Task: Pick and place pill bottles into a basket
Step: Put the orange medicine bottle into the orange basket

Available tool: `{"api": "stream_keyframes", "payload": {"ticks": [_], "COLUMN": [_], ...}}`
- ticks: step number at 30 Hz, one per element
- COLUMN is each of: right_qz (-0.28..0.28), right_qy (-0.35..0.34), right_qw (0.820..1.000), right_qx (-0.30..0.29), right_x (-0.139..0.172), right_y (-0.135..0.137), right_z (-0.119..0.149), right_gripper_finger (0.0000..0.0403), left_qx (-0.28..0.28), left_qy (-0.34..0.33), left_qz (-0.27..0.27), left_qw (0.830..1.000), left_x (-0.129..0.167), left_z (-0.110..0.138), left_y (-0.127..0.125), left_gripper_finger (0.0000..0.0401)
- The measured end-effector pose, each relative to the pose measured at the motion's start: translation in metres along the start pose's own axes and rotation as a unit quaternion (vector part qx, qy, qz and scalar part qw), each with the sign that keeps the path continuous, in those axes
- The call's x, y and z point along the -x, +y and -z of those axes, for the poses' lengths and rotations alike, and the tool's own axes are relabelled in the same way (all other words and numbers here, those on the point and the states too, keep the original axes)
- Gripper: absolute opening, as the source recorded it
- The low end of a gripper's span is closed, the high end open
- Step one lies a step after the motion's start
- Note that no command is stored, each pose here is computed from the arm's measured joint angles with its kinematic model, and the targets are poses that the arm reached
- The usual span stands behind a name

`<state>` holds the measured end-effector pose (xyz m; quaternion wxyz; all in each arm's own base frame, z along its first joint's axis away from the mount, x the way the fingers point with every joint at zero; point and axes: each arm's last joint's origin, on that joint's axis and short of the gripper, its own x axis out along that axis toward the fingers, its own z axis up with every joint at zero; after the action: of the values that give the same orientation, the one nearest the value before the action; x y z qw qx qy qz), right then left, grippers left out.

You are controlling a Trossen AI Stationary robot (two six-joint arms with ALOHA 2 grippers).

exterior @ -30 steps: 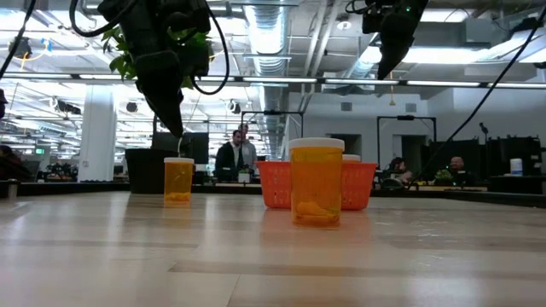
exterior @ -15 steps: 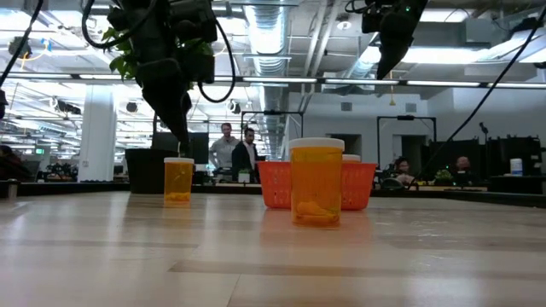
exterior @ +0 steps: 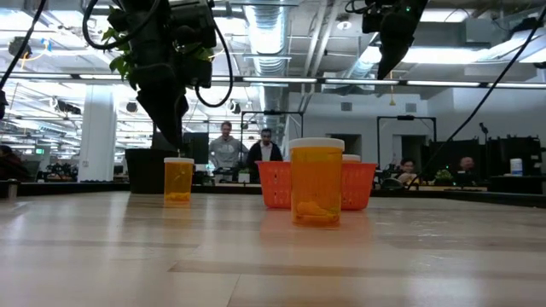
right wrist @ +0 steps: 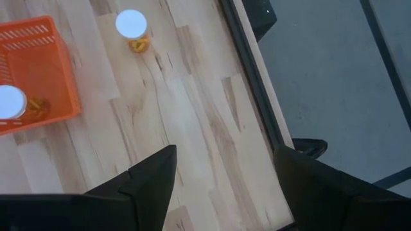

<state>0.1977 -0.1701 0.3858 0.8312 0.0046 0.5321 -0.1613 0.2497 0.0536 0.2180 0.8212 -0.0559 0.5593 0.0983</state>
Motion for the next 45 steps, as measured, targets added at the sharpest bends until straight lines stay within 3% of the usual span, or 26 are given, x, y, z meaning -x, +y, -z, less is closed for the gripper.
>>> {"api": "stream_keyframes", "payload": {"ticks": [45], "right_qz": [0.017], "right_qy": [0.005], "right_qw": [1.0], "right_qx": [0.005], "right_x": [0.0], "right_y": [-0.001], "right_z": [0.0], "right_gripper_finger": [0.0256], "left_qx": [-0.042], "left_qy": [0.024], "left_qz": [0.02], "left_qw": [0.999], "left_x": [-0.023], "left_z": [-0.004], "left_y": [0.012], "left_gripper_finger": [0.029]}}
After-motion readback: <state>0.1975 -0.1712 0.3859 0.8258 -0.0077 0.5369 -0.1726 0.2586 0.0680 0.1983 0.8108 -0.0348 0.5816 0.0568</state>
